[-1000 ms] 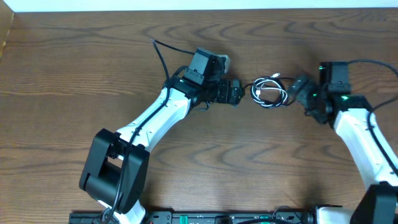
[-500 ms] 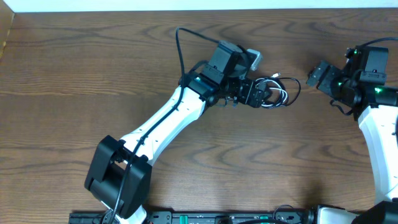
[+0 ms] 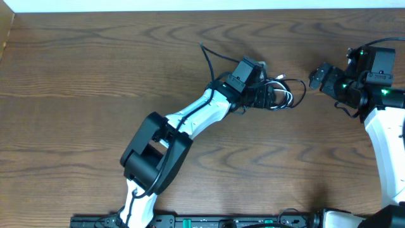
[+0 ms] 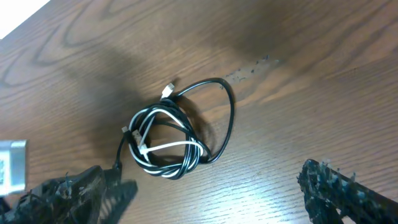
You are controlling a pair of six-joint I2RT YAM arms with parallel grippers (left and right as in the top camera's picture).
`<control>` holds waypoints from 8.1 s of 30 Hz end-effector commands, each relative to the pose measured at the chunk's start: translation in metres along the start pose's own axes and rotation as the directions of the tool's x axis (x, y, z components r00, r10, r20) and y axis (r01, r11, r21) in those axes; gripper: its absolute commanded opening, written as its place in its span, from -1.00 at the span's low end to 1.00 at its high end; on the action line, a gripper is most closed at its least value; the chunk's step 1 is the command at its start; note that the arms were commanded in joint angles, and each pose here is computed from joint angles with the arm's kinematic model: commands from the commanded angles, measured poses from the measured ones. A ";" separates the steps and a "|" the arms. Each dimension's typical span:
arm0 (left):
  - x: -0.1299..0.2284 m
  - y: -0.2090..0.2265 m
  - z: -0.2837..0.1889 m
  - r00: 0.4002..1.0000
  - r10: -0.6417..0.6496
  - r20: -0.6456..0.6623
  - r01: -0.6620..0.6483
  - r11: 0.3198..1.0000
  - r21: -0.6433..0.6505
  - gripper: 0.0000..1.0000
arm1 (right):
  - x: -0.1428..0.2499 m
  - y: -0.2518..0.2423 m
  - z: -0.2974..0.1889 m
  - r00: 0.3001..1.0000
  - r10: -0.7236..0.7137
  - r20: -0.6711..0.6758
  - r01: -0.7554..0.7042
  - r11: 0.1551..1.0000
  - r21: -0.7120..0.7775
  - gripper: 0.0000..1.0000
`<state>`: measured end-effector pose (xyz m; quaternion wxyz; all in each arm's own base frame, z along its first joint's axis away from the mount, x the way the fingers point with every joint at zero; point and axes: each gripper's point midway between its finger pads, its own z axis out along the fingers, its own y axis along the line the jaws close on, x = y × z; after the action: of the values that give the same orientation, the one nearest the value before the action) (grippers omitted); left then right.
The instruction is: Untangle cables
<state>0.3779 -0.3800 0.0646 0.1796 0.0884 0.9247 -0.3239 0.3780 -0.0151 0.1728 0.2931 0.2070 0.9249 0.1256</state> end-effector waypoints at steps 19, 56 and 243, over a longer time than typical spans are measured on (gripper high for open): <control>0.000 0.032 0.035 0.949 -0.260 0.177 0.289 0.943 -0.164 0.08 | -0.007 0.004 -0.009 0.999 -0.022 0.024 0.022 1.000 -0.013 0.94; 0.034 0.060 0.059 0.991 0.112 0.074 -0.077 0.927 -0.367 -0.35 | -0.006 0.004 -0.008 1.000 -0.022 0.022 0.022 1.000 -0.011 0.97; -0.059 0.000 -0.184 0.867 0.473 0.158 -0.423 0.865 -0.270 -0.85 | 0.019 0.188 0.030 0.961 -0.276 -0.023 0.113 0.468 -0.877 -0.36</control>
<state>0.3914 -0.2547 0.2001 0.3486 0.1877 0.9074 -0.1412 0.4347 0.1548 0.2098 0.2637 -0.0663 0.7634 0.5859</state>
